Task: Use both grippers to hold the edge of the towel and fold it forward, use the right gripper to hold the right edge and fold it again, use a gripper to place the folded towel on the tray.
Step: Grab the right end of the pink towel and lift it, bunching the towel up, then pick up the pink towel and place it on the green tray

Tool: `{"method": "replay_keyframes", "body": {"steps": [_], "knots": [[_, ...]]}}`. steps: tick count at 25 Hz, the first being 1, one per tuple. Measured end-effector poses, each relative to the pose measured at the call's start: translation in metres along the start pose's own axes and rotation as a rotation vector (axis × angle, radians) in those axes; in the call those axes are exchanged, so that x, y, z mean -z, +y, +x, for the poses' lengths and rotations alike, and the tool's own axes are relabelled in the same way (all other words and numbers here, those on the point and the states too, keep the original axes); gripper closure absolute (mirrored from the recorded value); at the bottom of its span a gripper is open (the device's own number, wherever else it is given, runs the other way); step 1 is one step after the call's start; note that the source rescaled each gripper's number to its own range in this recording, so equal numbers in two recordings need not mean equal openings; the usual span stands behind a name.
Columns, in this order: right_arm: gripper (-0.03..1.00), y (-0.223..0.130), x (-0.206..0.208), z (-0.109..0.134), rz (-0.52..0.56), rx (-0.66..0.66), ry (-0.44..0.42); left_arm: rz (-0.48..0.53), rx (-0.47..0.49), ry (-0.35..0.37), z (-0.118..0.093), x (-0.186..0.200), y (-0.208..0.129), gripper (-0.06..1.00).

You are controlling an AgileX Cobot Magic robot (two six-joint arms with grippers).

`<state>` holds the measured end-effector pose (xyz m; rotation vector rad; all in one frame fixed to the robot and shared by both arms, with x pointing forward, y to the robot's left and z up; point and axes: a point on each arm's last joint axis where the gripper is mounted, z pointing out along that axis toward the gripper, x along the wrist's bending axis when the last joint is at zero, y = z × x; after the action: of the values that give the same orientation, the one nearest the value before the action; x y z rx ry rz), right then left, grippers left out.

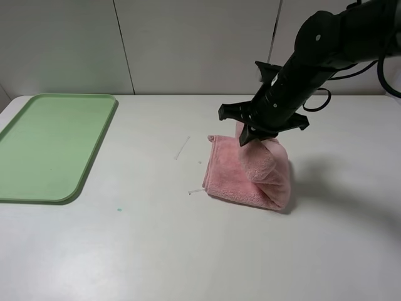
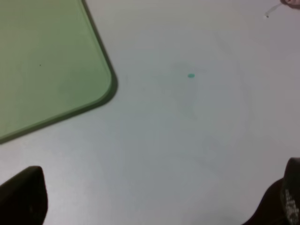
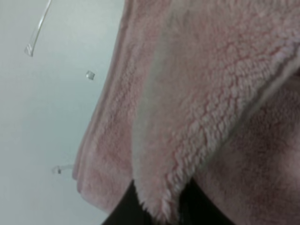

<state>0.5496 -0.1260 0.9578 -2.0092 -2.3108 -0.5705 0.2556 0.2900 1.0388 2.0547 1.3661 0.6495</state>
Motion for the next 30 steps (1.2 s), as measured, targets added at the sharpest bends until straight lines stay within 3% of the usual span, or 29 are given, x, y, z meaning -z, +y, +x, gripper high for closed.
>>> {"method": "replay_keyframes", "body": {"steps": [14, 15, 16, 19, 21, 24, 30], "knots": [[0.88, -0.001, -0.022, 0.012, -0.021, 0.059, 0.014, 0.0, 0.0, 0.0, 0.0, 0.0, 0.0, -0.05], [0.83, -0.001, -0.022, 0.012, -0.021, 0.078, 0.014, 0.0, 0.0, 0.0, 0.0, 0.0, 0.0, -0.05], [0.71, -0.001, -0.022, 0.012, -0.021, 0.098, 0.014, 0.0, 0.0, 0.0, 0.0, 0.0, 0.0, -0.05], [0.19, 0.0, -0.022, 0.012, -0.03, 0.126, 0.018, 0.0, 0.0, 0.0, 0.0, 0.0, 0.0, -0.05], [0.05, 0.001, -0.022, 0.013, -0.046, 0.128, 0.022, 0.0, 0.0, 0.0, 0.0, 0.0, 0.0, -0.05], [-0.02, 0.003, -0.022, 0.013, -0.062, 0.129, 0.026, 0.0, 0.0, 0.0, 0.0, 0.0, 0.0, -0.05], [-0.03, 0.003, -0.022, 0.014, -0.064, 0.116, 0.033, 0.0, 0.0, 0.0, 0.0, 0.0, 0.0, -0.05]]}}
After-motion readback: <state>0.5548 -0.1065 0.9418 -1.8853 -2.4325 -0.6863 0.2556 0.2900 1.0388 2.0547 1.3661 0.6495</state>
